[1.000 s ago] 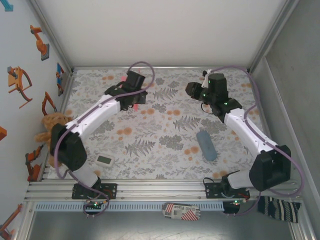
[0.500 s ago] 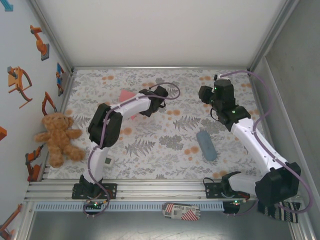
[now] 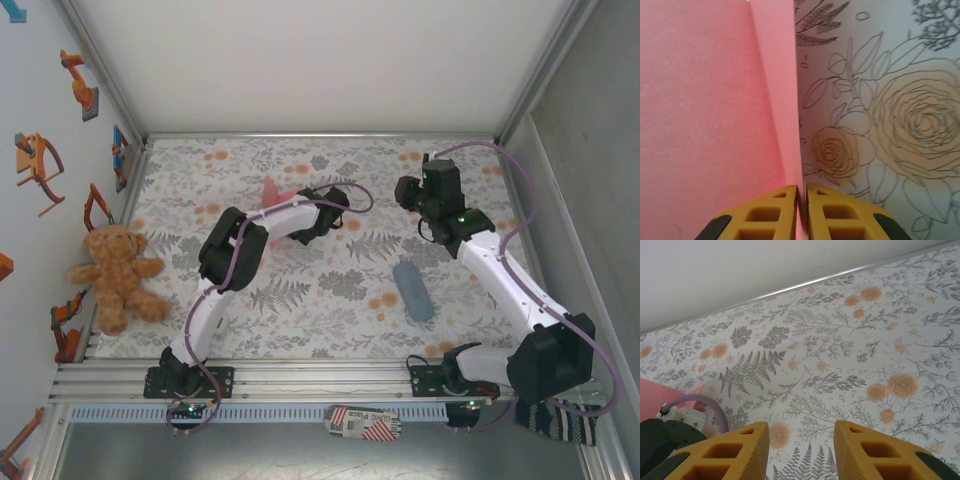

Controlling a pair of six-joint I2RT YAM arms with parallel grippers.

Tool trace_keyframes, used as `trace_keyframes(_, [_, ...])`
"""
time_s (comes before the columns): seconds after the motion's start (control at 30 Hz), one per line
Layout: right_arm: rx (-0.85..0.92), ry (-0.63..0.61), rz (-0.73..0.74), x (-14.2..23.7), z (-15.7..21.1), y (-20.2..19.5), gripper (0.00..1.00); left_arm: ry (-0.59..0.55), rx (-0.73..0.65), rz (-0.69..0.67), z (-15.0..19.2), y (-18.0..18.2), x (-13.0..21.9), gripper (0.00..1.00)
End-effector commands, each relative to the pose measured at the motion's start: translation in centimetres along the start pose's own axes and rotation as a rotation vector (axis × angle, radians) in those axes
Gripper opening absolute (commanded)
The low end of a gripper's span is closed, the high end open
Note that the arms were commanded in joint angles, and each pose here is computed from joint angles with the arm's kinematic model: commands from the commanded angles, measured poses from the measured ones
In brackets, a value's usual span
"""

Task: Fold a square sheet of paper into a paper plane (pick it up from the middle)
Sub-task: Turn over the paper at the center of the table.

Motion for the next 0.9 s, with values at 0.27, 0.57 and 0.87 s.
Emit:
trace_keyframes(0.27, [-0.032,0.015,-0.027,-0.3,-0.4,0.5,0.37,0.021,0.039,0.137,-0.3,-2.0,1.2,0.23])
trace_keyframes(0.57, [-0.04,0.048,-0.045,-1.0,0.2,0.8,0.37,0.008,0.225,0.442,-0.9,-4.0,5.3,0.39])
trace_keyframes(0.87, [-0.018,0.049,-0.039,-1.2,0.4,0.6,0.4,-0.073,0.456,0.856,-0.1,-5.0,12.1,0.54])
Point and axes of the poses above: each hand's point on the last joint's axis, 136 mm out from that joint toward the fingers, its own x axis back along the fingers, its own y axis along the line the jaws close on, z = x × y, the point moved 4 cm from there along x, back along the fingers, and after that the axes turned 4 degrees about -x, right-handed, at the moved point
